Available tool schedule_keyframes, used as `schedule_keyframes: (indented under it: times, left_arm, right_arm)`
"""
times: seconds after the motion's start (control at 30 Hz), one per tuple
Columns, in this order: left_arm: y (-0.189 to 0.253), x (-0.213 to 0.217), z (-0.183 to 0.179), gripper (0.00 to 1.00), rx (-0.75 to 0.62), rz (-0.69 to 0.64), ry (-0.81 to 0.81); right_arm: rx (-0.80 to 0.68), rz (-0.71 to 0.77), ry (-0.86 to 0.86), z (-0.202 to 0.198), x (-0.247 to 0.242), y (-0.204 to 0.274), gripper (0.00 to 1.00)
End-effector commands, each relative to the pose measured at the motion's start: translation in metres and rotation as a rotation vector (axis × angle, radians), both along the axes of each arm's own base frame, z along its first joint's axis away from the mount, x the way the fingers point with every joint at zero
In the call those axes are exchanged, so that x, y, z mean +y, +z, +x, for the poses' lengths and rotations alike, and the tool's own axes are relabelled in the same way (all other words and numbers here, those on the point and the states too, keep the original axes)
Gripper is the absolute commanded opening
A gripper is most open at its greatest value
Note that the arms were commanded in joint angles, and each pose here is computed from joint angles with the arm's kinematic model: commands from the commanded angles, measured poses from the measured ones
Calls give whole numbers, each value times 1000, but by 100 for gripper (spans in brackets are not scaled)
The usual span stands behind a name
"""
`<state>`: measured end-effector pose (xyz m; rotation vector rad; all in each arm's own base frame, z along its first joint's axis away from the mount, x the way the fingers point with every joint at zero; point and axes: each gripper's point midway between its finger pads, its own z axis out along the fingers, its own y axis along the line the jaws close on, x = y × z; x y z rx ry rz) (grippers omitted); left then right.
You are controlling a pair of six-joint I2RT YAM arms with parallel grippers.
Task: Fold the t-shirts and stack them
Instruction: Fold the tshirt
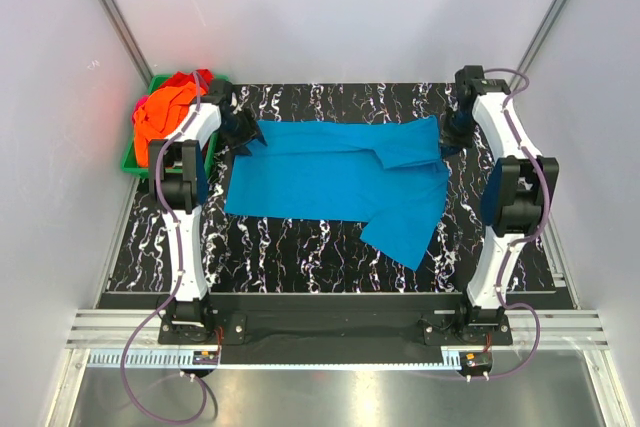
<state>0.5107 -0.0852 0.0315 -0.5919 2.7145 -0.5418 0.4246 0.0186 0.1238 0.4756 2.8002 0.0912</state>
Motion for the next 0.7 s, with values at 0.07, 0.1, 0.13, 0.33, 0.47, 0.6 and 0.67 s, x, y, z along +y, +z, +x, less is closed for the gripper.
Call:
schedule_keyframes:
  times: [0.07,0.1,0.13,0.33,0.47,0.6,0.67]
  left_arm:
    - [-15,21,-5,63,41,71,8]
    - [-15,21,-5,63,41,71,7]
    - [-14,21,-5,64,41,73,8]
    - [-15,26,-8,64,57,96,21]
    - [-17,28,-13,64,73,108,15]
    - [-14,23,-18,64,86,78,23]
    - [-5,16,-16,64,64,38,27]
  right_arm:
    - [1,22,1,-26,4,-3,0]
    - [11,25,-3,-29,4,-13,0]
    - [14,25,-8,-31,4,-17,0]
    - [44,30,-59,-38,4,-55,0]
    - [35,0,-91,-40,-2,-65,10]
    - [-56,37,-103,-20,-9,-43,32]
    - [-95,55,-69,-7,-7,-36,38]
